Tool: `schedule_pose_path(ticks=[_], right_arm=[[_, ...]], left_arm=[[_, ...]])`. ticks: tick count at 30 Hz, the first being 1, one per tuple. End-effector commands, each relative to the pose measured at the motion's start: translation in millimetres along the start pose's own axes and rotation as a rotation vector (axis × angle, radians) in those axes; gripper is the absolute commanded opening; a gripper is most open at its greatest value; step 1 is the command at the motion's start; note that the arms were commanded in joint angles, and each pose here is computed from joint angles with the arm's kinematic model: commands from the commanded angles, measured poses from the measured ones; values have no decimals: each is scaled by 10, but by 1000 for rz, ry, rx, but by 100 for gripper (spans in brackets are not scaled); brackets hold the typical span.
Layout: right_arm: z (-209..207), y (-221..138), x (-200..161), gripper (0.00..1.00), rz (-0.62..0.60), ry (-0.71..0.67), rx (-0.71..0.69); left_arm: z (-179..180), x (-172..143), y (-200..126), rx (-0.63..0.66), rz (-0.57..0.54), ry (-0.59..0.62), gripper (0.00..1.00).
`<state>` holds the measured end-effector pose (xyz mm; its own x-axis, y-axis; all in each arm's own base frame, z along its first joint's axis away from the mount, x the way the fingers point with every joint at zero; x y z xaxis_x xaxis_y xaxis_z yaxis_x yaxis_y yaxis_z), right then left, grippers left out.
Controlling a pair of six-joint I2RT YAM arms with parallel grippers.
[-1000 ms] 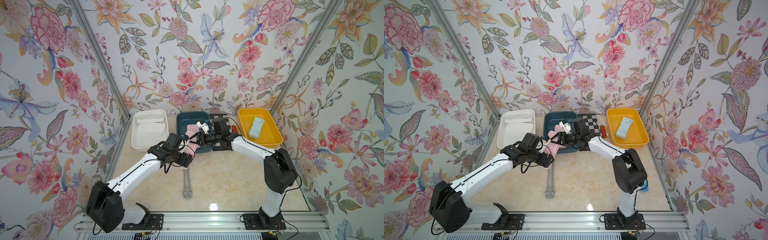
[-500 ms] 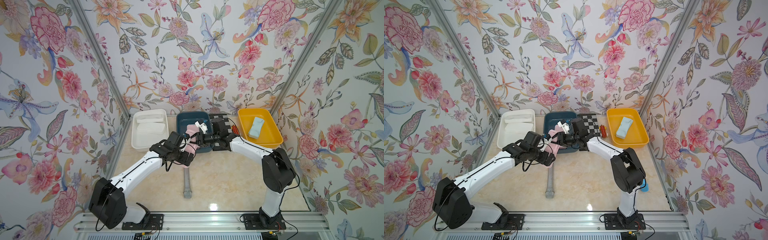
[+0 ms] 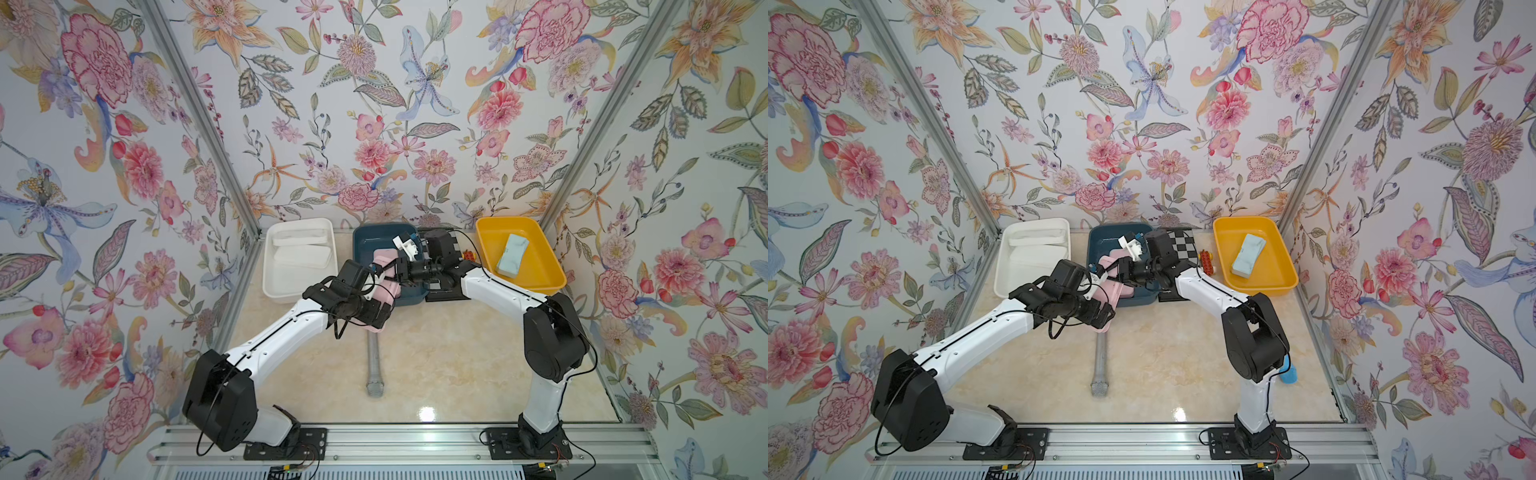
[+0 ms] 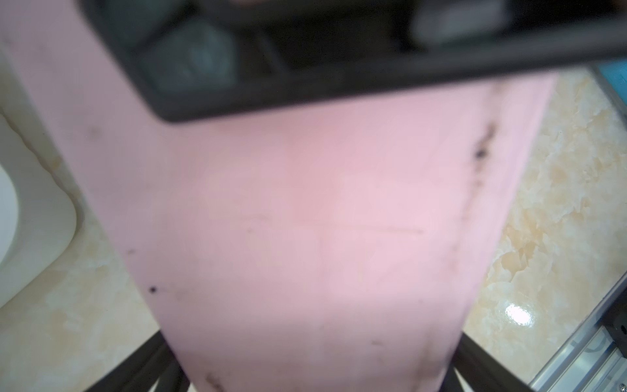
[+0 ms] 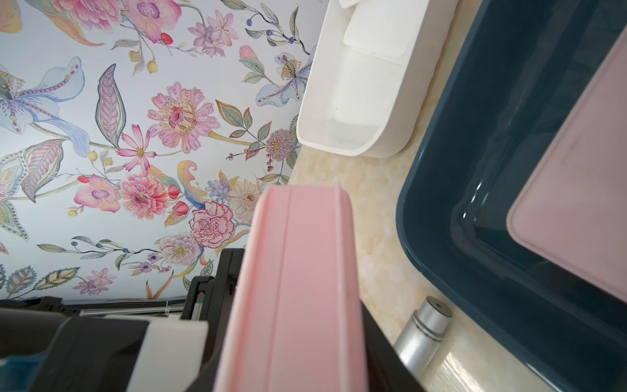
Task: Place the pencil cases by color into the storage box
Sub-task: Pick up the pencil case from the center of the board.
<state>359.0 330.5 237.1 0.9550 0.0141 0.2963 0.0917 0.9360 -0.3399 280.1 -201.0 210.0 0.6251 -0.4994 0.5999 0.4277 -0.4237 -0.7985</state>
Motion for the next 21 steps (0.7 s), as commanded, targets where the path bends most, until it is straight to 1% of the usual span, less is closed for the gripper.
schedule_pose_path(ticks=[1, 4, 7, 12, 15, 21], right_arm=[[-21, -10, 86, 41, -13, -21, 1], [-46, -44, 161, 37, -28, -14, -3], [-44, -41, 210, 28, -26, -16, 2], [-61, -33, 245, 29, -33, -15, -3], [-93, -67, 323, 29, -47, -11, -10], [-148, -207, 641, 29, -108, -23, -38]], left_arm=[[-20, 154, -226, 39, -94, 52, 98], [-15, 150, -259, 41, -102, 48, 98], [-12, 142, -258, 45, -101, 50, 98], [3, 152, -296, 54, -111, 50, 98], [-7, 140, -299, 21, -108, 46, 98], [-16, 59, -268, -8, -66, 44, 98]])
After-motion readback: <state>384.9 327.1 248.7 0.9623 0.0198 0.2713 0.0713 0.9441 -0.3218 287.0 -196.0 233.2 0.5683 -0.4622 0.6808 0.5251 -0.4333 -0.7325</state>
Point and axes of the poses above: each gripper's point midway between its finger pads, its own y axis out along the fingers, its own z axis along the line the jaws close on, x = y × z, the point moved 6 cm from there along -y, back along the fingers, and after that the axes turned 8 degrees about y, right-handed, at the moved point
